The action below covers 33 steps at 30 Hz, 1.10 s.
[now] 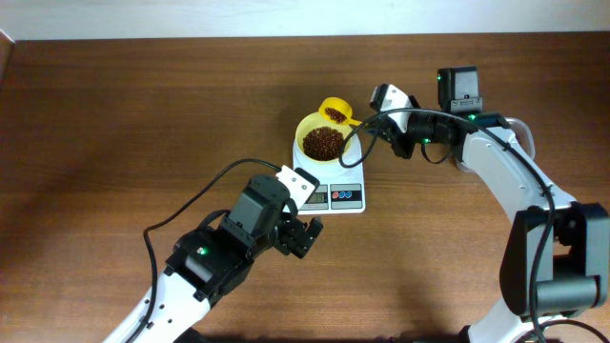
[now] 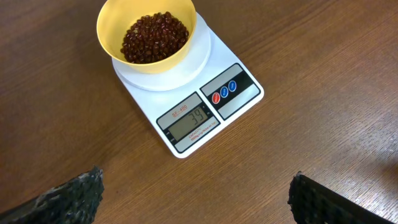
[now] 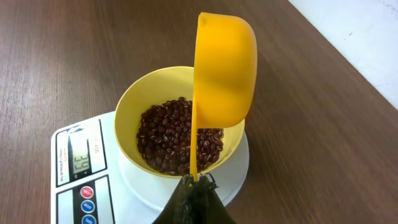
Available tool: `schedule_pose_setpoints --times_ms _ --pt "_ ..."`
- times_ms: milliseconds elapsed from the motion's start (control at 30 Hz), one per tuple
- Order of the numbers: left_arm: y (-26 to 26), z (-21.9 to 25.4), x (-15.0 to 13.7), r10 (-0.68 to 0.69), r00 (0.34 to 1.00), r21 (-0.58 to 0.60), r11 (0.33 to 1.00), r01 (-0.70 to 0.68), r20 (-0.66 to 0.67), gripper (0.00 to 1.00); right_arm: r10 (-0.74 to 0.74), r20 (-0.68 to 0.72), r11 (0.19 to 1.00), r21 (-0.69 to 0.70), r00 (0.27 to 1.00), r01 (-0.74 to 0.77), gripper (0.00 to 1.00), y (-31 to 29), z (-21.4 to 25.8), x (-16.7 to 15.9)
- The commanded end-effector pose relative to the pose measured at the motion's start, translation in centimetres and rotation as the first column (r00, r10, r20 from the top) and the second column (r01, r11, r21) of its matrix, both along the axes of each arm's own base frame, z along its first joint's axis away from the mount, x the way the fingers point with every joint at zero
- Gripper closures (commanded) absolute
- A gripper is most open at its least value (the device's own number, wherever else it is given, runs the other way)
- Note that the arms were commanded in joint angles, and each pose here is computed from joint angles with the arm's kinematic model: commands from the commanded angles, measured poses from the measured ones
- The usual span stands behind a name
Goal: Scoop item into bowl and weigh 50g on scale
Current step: 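Tilt the scoop with the right gripper to pour beans into bowl, then move the empty scoop with the right gripper back toward the tub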
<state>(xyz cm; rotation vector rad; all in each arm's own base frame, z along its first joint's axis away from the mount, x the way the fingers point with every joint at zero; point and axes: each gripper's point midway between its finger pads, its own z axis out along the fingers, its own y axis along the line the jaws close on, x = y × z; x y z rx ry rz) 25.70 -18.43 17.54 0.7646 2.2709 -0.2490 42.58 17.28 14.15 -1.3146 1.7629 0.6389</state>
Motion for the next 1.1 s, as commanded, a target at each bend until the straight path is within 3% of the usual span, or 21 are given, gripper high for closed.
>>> schedule_pose_setpoints --times_ms 0,367,667,900,1067 --pt "0.3 0.1 0.0 0.016 1.0 -0.006 1.0 -0.016 0.005 0.01 0.036 0.043 0.999 -0.018 0.998 -0.035 0.96 0.2 -0.2 0.1" --pt "0.3 0.1 0.0 0.016 1.0 -0.006 1.0 -0.016 0.005 0.01 0.152 0.202 0.986 -0.097 0.967 -0.135 0.96 0.2 -0.2 0.1" --pt "0.3 0.1 0.0 0.016 1.0 -0.006 1.0 -0.016 0.005 0.01 0.151 0.306 0.987 -0.092 0.94 -0.128 0.96 0.5 1.2 1.6" --pt "0.3 0.1 0.0 0.016 1.0 -0.006 1.0 -0.016 0.005 0.01 -0.042 0.027 0.998 0.053 0.999 0.041 0.96 0.5 1.3 1.6" --pt "0.3 0.1 0.0 0.017 1.0 -0.006 1.0 -0.017 0.005 0.01 -0.112 -0.272 0.965 0.201 0.956 0.17 0.96 1.4 2.2 0.7"
